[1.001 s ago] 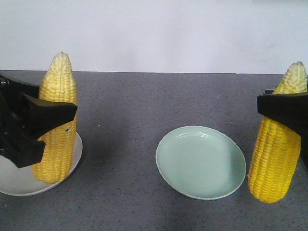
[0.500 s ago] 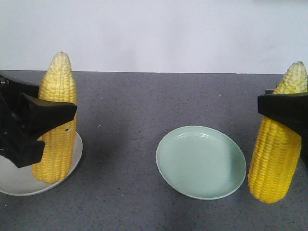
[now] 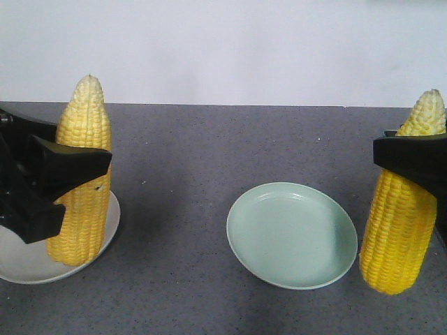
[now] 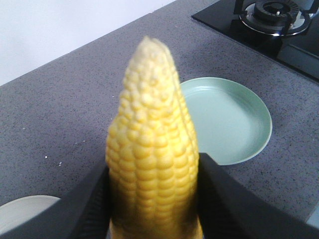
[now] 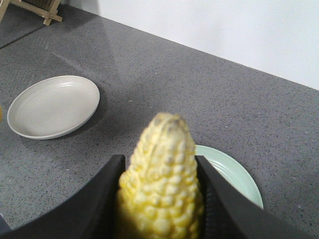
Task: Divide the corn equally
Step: 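Drive up to the counter edge with cobs held beside the plates, then lower the right gripper's cob onto the green plate, then open the right gripper and raise it off the cob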
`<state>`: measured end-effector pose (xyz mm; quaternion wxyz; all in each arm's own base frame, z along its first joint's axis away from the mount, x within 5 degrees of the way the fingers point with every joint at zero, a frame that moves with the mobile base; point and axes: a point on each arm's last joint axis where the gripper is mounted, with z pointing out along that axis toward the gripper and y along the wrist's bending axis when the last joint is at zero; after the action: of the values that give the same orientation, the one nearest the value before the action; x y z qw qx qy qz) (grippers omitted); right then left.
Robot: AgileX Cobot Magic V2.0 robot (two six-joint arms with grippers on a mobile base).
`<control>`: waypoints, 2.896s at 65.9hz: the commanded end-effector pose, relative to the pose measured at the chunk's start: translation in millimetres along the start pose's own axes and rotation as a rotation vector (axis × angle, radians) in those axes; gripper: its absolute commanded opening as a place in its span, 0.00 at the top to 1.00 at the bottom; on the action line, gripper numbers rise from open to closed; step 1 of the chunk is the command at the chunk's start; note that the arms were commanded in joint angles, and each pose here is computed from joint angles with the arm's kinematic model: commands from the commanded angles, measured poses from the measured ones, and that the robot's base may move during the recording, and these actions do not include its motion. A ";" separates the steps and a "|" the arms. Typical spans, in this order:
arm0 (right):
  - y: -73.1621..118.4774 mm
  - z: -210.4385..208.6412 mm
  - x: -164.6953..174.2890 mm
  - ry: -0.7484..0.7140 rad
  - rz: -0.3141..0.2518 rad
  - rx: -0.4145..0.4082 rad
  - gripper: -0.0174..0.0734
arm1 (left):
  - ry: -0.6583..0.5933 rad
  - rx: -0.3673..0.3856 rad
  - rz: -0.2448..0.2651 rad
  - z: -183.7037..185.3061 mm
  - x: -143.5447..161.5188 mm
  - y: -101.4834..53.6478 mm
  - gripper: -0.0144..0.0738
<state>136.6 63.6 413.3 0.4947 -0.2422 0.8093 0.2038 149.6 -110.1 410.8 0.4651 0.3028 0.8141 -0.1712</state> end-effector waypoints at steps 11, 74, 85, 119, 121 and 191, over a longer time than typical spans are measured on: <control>0.2 -6.0 -12.8 -0.100 0.010 0.018 0.62 | -0.097 -0.005 -0.011 -7.5 -11.7 0.1 0.55; -76.7 157.2 -35.4 0.410 0.362 -0.141 0.61 | -0.097 -0.005 -0.011 -7.5 -11.7 0.1 0.55; -93.5 192.1 -13.9 0.498 0.436 -0.117 0.61 | -0.097 -0.005 -0.011 -7.5 -11.7 0.1 0.55; -115.6 239.8 20.5 0.584 0.531 -0.075 0.47 | -0.097 -0.005 -0.012 -7.5 -11.7 0.1 0.55; -116.1 240.6 21.5 0.588 0.530 -0.073 0.46 | -0.097 -0.005 -0.012 -7.5 -11.7 0.1 0.55; -30.3 148.2 -7.5 0.410 0.123 -0.040 0.24 | -0.065 -0.060 0.048 -4.8 -7.8 5.2 0.55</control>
<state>289.3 122.5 324.0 0.2229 -0.2079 0.9303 0.2041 151.9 -107.1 406.4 0.4631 0.3127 0.8171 -0.1416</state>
